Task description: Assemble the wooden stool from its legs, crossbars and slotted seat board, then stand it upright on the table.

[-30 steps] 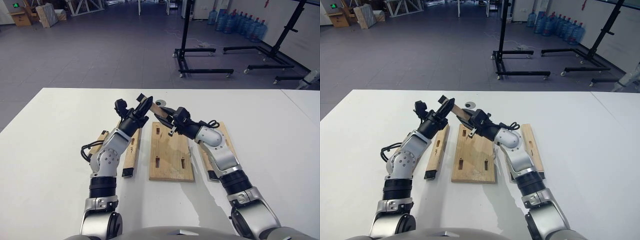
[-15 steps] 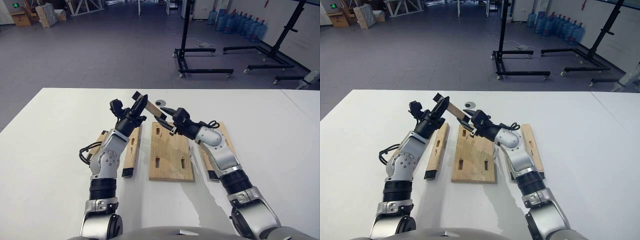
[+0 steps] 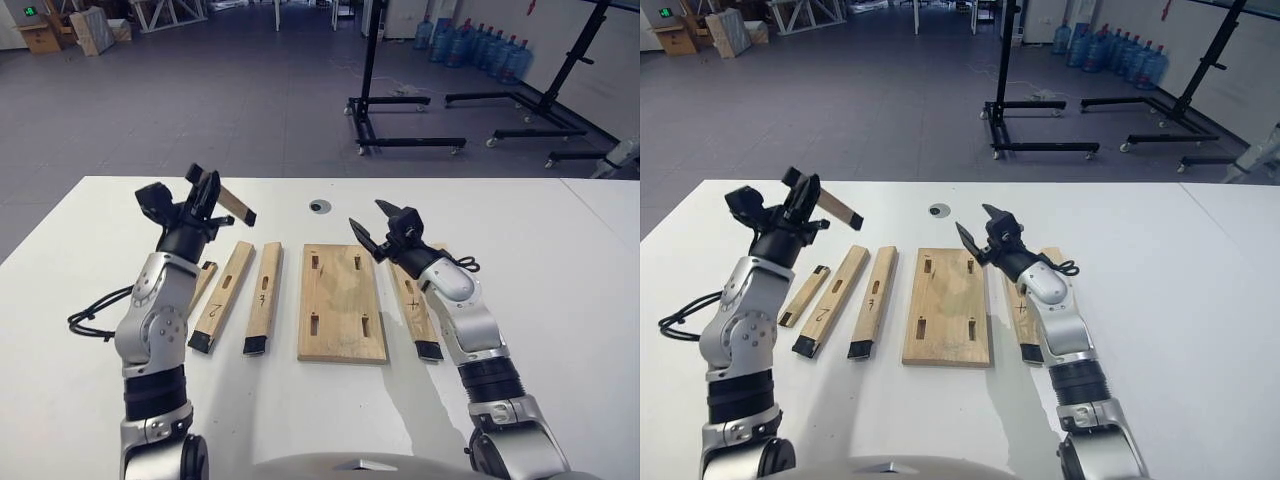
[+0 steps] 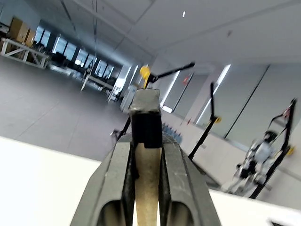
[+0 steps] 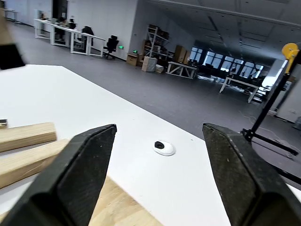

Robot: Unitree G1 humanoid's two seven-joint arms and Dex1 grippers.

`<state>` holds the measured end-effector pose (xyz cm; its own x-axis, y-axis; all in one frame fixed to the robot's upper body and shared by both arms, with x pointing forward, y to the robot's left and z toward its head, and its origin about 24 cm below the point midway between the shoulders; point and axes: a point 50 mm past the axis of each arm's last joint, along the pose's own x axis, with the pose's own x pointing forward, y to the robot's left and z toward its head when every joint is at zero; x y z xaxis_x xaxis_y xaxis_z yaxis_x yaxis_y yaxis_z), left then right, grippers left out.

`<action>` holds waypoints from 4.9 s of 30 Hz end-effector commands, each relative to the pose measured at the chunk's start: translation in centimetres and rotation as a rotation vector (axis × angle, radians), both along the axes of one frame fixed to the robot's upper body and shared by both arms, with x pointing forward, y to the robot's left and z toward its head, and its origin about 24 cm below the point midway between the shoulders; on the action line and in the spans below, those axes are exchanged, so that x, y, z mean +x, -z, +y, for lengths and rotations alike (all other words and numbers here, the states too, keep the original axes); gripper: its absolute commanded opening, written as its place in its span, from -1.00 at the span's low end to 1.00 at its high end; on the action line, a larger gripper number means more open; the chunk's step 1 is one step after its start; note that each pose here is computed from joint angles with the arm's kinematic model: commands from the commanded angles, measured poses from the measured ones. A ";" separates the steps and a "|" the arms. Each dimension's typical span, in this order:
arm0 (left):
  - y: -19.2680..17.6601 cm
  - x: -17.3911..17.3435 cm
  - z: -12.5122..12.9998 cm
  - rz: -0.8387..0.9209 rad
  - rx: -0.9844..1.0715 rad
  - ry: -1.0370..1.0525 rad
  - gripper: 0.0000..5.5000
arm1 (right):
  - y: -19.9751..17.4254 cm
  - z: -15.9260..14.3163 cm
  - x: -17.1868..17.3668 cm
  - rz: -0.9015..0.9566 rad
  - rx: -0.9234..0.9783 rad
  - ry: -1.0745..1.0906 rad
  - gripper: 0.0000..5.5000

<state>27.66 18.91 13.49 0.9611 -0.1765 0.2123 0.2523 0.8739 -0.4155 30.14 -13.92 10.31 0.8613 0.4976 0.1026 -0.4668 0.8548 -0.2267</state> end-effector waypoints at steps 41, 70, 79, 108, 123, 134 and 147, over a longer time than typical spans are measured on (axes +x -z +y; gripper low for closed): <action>6.5 -2.2 3.0 0.254 0.312 -0.161 -0.85 | 0.4 1.1 -0.5 0.023 0.000 0.044 0.21; 5.2 -1.7 3.0 0.208 0.250 -0.194 -0.85 | 0.9 1.3 -0.5 0.035 -0.049 0.006 0.21; 6.1 -1.8 3.3 0.252 0.285 -0.224 -0.85 | 0.8 1.2 -0.5 0.033 -0.045 0.014 0.21; 9.7 -3.3 0.6 0.372 0.476 -0.148 -0.85 | 0.4 1.3 -0.4 0.003 -0.097 -0.007 0.21; 6.7 -2.4 0.2 0.200 0.476 -0.178 -0.47 | 0.4 1.2 -0.3 -0.002 -0.083 0.012 0.21; 1.7 -0.9 0.2 0.046 0.457 -0.208 -0.25 | 0.3 1.5 -0.2 0.003 -0.046 0.020 0.21; -9.2 5.8 -0.2 -0.147 0.439 -0.219 -0.25 | 0.1 2.5 0.4 -0.013 -0.029 0.004 0.21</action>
